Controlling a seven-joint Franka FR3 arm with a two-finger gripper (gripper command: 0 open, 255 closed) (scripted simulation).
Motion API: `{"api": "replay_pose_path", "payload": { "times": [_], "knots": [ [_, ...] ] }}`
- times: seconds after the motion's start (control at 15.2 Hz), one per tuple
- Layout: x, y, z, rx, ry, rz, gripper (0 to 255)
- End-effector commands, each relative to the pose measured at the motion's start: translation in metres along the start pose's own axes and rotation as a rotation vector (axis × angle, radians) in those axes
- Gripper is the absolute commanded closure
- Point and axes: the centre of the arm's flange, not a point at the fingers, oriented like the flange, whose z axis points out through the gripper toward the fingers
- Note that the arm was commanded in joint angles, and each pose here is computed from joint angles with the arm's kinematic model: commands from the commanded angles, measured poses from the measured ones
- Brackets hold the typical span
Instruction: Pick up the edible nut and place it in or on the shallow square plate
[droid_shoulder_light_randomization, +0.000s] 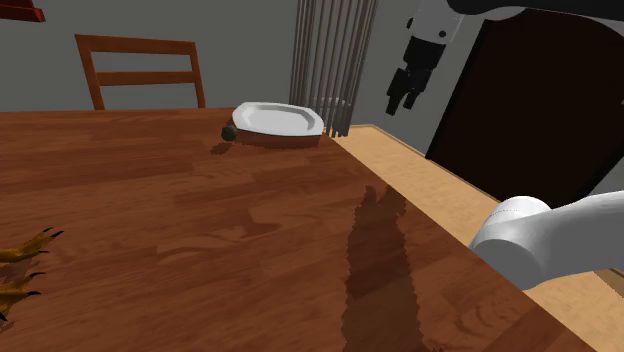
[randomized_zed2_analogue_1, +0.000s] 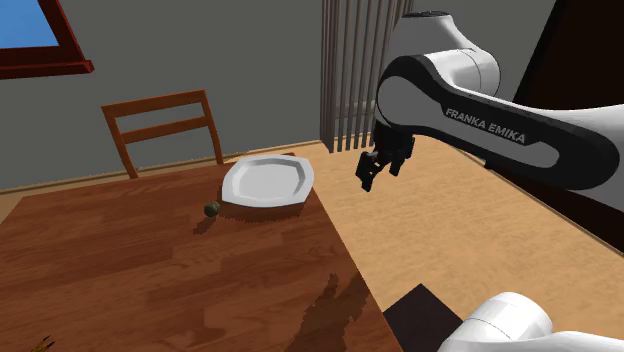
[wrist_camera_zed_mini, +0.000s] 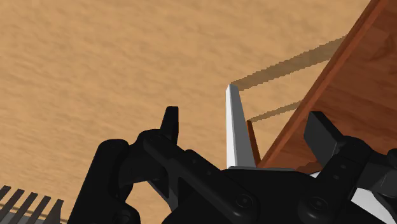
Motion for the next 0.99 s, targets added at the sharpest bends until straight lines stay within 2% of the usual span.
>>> {"api": "replay_pose_path", "payload": {
  "times": [0.0,0.92],
  "knots": [
    [0.0,0.0,0.0,0.0,0.0,0.0,0],
    [0.115,-0.129,0.038,0.1,-0.042,0.025,0]
  ]
}}
